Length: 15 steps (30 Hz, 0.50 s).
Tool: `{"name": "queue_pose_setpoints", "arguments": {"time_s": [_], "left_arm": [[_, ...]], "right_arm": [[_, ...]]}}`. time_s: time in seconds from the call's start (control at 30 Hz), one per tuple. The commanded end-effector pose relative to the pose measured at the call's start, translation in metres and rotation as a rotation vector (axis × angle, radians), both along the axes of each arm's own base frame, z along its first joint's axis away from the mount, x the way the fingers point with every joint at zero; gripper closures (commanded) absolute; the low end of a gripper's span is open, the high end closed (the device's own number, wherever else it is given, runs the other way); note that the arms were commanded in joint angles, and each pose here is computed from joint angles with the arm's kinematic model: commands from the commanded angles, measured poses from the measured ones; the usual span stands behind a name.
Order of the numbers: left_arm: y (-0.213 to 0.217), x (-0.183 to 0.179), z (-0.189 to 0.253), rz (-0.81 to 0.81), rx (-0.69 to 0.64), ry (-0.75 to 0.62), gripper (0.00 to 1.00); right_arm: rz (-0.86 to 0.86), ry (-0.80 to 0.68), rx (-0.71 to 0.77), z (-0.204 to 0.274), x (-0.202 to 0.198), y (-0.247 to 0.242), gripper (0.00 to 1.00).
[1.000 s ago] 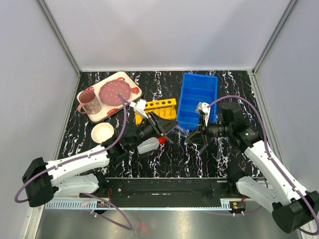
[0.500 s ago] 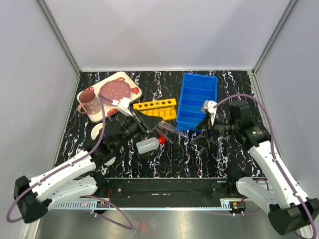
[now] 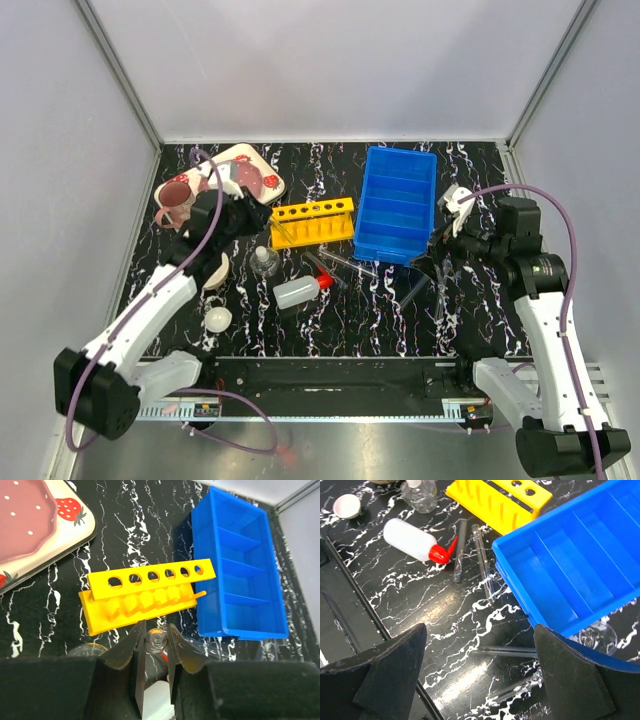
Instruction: Organize the chemistry lab equipment
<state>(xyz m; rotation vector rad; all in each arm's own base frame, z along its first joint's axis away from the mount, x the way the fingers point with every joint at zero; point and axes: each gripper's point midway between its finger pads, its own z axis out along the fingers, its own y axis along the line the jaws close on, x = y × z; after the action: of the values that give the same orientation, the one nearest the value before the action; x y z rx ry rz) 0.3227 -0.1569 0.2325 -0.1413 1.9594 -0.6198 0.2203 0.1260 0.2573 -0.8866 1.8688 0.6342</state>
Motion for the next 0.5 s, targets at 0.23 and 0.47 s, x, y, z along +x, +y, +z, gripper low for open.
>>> {"name": "queue_pose_setpoints", "arguments": {"time_s": [0.23,0.47], "left_arm": [[0.005,0.043,0.026,-0.011,0.207,-0.049,0.84],[0.006,0.055,0.022,-0.010,0.268,-0.028,0.84]], "right_arm": [[-0.103,-0.028,-0.040,0.014,-0.003,-0.023,0.05],[-0.133,-0.009,-0.025,-0.004,-0.015,-0.029,0.05]]}}
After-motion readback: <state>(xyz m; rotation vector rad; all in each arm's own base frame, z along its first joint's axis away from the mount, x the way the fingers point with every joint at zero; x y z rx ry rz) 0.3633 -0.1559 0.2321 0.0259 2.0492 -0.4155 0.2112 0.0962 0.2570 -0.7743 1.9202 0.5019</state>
